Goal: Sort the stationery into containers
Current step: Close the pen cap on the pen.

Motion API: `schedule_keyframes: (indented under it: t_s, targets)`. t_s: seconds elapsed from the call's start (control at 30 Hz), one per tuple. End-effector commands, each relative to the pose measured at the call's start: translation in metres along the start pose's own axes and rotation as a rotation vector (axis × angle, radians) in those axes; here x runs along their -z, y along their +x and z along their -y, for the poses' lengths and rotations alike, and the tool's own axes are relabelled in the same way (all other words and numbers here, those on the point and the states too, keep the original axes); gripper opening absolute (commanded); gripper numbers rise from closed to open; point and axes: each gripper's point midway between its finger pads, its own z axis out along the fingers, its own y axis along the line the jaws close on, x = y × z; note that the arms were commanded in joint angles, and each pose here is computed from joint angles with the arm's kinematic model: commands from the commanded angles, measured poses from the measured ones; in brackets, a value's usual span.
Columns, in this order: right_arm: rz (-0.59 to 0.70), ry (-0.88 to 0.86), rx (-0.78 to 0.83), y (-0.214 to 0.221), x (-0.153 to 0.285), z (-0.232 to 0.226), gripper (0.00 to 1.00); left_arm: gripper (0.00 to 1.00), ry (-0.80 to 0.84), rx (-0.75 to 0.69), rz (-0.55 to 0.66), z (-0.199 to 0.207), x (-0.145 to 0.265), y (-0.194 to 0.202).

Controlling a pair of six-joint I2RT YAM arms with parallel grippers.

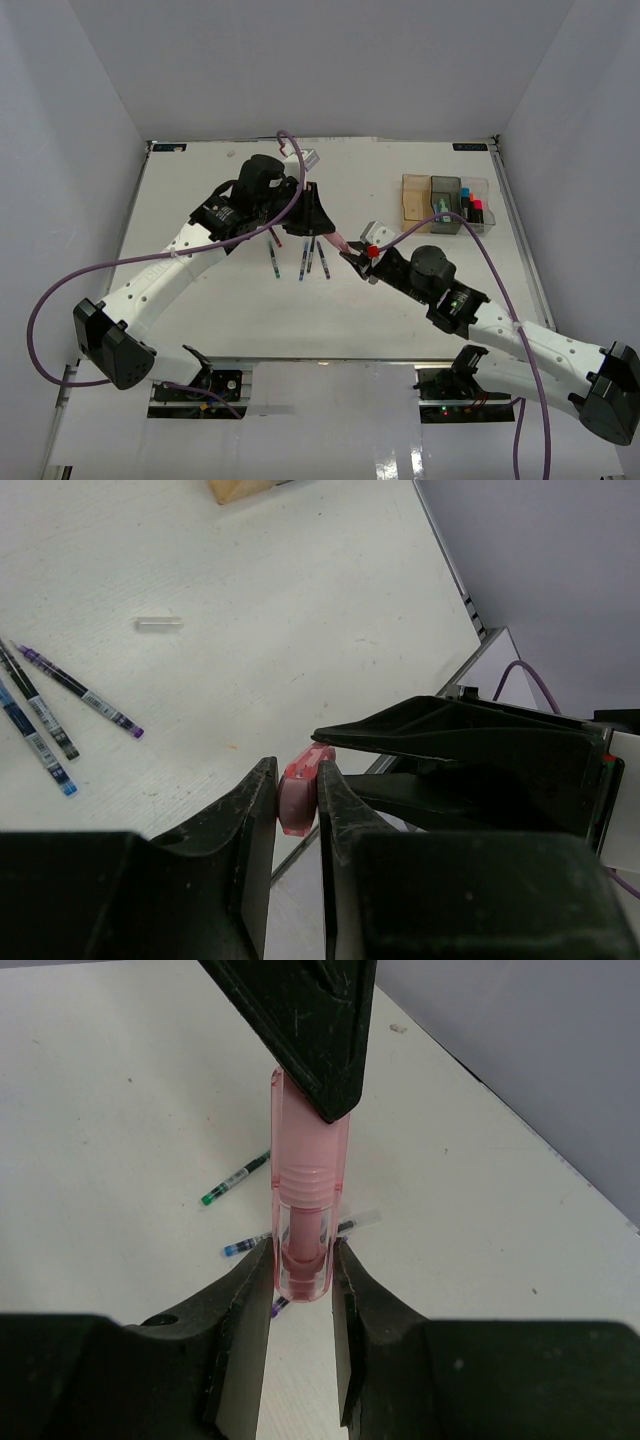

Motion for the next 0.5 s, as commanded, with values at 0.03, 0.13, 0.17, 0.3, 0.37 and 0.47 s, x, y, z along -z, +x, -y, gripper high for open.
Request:
schedule_keyframes:
  t_s: [0.03, 0.13, 0.17, 0.3, 0.37, 0.47]
  targets:
    - [0.21, 0.045, 0.04, -0.078, -0.002, 0.018, 0.19, 0.25, 0.012, 0.016, -0.062, -0.001, -0.001, 0.019]
    - [0.222, 0.023, 0.047, -0.085, -0.004, 0.016, 0.19, 0.26, 0.008, 0.018, -0.073, -0.003, -0.002, 0.024]
    - [0.224, 0.015, 0.047, -0.086, -0.005, 0.014, 0.19, 0.26, 0.003, 0.022, -0.077, -0.005, -0.004, 0.025]
    - [0.238, 0.018, 0.053, -0.094, -0.006, 0.016, 0.19, 0.27, -0.001, 0.03, -0.078, -0.007, -0.005, 0.027]
    - [0.244, 0.02, 0.057, -0.098, -0.007, 0.018, 0.19, 0.28, 0.004, 0.034, -0.084, -0.007, -0.006, 0.03]
    - [0.249, 0.018, 0.057, -0.101, -0.009, 0.018, 0.19, 0.28, 0.015, 0.043, -0.096, -0.008, -0.008, 0.034]
